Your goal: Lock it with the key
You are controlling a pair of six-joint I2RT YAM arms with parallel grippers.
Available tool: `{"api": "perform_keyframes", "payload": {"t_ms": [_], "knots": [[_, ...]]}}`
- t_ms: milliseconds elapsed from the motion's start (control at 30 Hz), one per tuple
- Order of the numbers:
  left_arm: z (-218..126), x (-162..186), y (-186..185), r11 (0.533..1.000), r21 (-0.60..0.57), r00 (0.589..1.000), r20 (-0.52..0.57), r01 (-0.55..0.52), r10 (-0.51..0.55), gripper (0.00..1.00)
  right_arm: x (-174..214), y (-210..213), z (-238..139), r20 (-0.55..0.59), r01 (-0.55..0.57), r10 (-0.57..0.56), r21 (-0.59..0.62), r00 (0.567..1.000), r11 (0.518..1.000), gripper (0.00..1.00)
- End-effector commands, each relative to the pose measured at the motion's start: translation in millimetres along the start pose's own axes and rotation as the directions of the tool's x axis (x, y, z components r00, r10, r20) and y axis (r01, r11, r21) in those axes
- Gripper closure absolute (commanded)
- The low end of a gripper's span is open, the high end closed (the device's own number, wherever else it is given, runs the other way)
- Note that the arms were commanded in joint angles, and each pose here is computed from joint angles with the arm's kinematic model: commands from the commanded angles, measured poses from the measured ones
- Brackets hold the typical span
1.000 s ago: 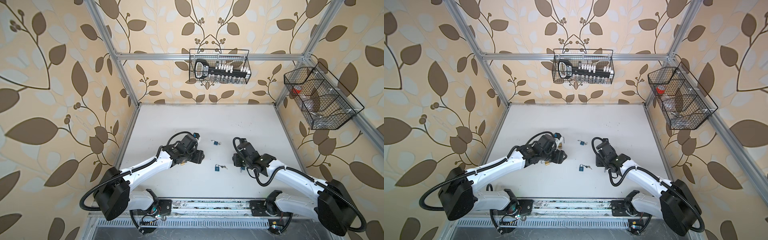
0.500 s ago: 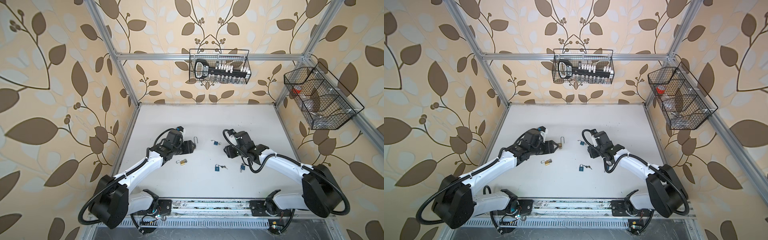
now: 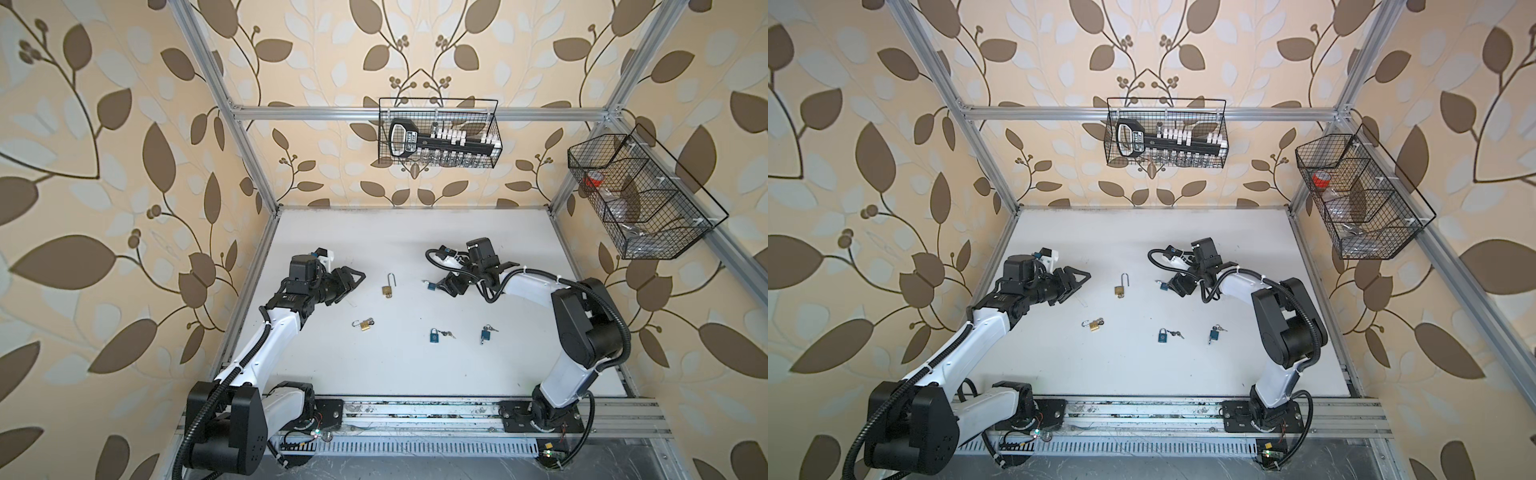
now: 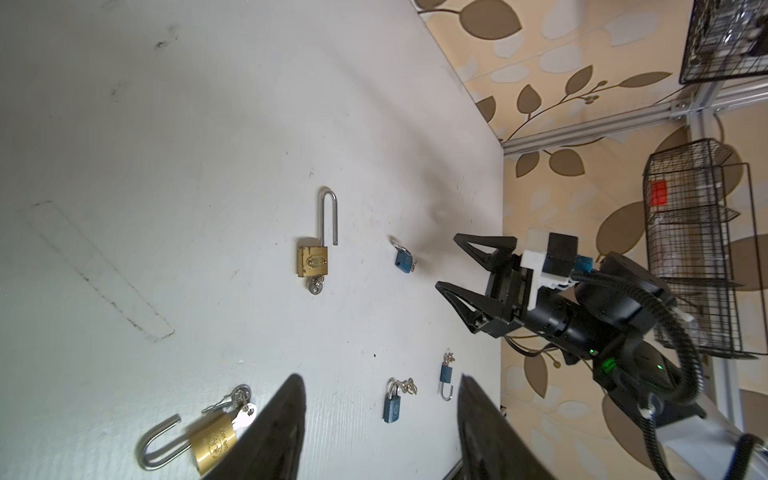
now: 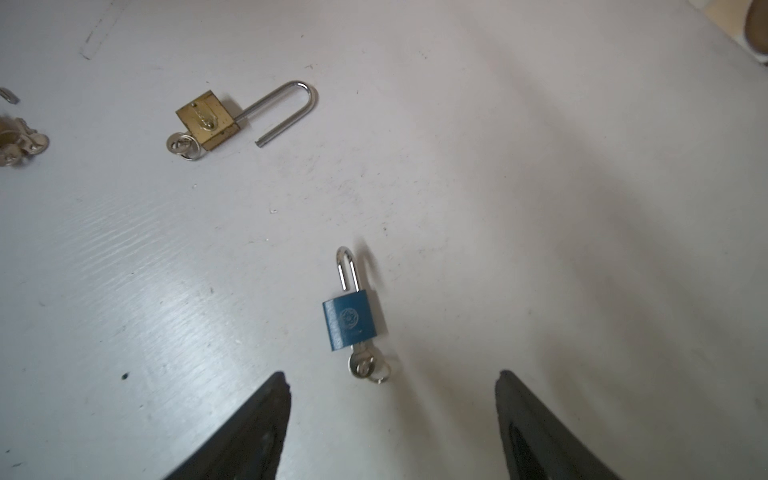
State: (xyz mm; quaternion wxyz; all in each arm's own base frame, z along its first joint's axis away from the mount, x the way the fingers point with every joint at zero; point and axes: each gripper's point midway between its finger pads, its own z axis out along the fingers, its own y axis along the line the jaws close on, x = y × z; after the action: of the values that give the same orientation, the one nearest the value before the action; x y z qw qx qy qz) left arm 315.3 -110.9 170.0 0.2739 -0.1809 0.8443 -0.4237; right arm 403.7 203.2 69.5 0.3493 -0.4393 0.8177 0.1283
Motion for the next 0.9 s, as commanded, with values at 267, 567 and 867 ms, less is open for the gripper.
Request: {"api": "perform_keyframes", "payload": {"t_ms": [267, 567, 867], "knots": [[-23, -9, -10, 0.997, 0.074, 1.000, 0.013, 0.027, -0.028, 0.43, -3, 18, 32, -0.020, 0.141, -0.146, -0.149, 0.989, 0.979, 0.33], [-27, -8, -9, 0.998, 0.057, 1.000, 0.014, 0.014, -0.015, 0.44, 9, 23, 42, -0.064, 0.156, -0.169, -0.169, 0.984, 0.973, 0.38], [-29, -9, -10, 0.999, 0.045, 1.000, 0.017, 0.004, -0.005, 0.44, 18, 24, 51, -0.101, 0.147, -0.166, -0.176, 0.981, 0.973, 0.43]]}}
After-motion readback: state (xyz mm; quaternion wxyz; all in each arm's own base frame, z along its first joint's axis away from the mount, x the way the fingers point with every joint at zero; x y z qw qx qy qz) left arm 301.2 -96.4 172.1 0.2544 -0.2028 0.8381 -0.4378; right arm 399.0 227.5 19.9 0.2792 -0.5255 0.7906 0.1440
